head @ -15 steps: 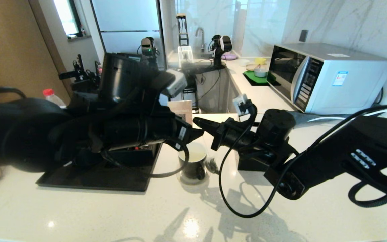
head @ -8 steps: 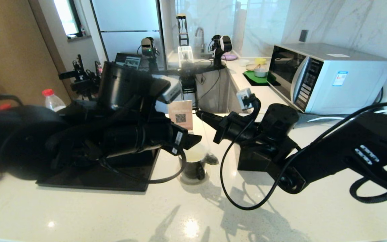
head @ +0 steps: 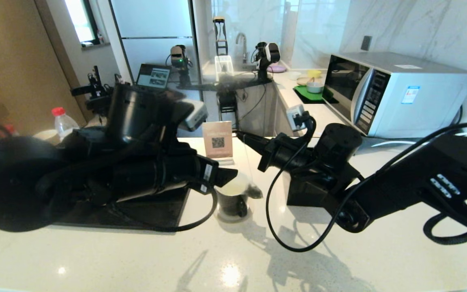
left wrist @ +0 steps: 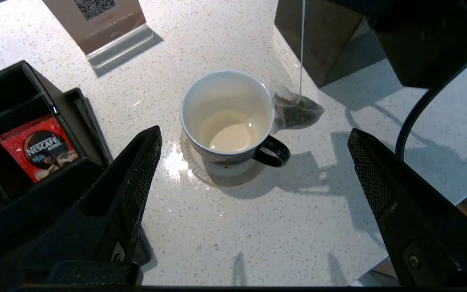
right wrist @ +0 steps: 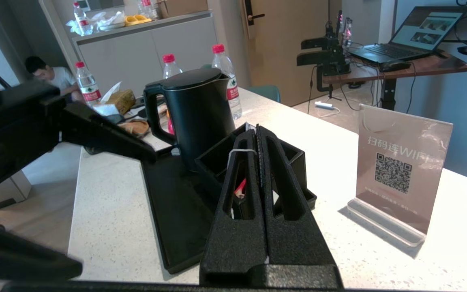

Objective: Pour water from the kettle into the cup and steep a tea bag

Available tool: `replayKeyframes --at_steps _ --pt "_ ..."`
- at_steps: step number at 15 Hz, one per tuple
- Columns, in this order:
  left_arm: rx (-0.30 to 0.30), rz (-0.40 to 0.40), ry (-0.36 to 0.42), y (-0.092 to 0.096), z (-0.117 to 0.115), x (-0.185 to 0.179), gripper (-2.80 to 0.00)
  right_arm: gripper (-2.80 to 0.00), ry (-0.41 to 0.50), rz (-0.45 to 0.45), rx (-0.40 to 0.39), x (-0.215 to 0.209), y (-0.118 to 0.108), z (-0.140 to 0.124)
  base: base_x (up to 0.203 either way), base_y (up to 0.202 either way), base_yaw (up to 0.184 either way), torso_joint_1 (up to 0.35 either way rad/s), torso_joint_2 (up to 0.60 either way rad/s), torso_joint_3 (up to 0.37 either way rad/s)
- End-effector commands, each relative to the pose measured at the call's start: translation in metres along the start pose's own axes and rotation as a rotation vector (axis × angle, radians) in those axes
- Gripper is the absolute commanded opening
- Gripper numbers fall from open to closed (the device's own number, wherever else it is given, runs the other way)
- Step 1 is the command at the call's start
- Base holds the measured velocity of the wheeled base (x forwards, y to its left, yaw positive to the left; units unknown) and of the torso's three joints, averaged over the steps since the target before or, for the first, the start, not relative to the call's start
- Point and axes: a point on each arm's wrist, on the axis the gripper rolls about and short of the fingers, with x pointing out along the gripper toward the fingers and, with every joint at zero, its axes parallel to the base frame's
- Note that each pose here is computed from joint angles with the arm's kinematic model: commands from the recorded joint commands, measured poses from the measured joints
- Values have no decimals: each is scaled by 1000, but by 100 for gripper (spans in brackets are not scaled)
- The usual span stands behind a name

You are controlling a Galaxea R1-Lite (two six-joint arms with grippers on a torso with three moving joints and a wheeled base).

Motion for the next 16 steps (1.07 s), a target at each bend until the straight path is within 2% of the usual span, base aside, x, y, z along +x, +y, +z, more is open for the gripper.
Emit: replayKeyframes --at_steps 1,3,4,7,10,16 --pt "4 -5 -3 -1 -2 -5 0 -280 -10 7 -4 0 1 2 0 0 0 0 0 0" --pt "7 -9 -2 -2 -2 -5 0 -280 -9 5 -4 0 1 2 0 0 0 0 0 0" --pt "7 -10 -4 -2 -2 -5 -280 -280 -8 5 -3 0 1 2 0 0 0 0 0 0" --pt "17 -6 -36 -2 -1 -1 -280 -280 -10 5 -4 0 1 2 0 0 0 0 0 0" --pt "31 3 -24 1 -6 -2 -280 -280 -19 8 -9 0 2 6 0 0 0 0 0 0" --pt "-11 84 -70 29 -23 -13 -280 -280 -57 20 -30 6 3 20 0 0 0 0 0 0"
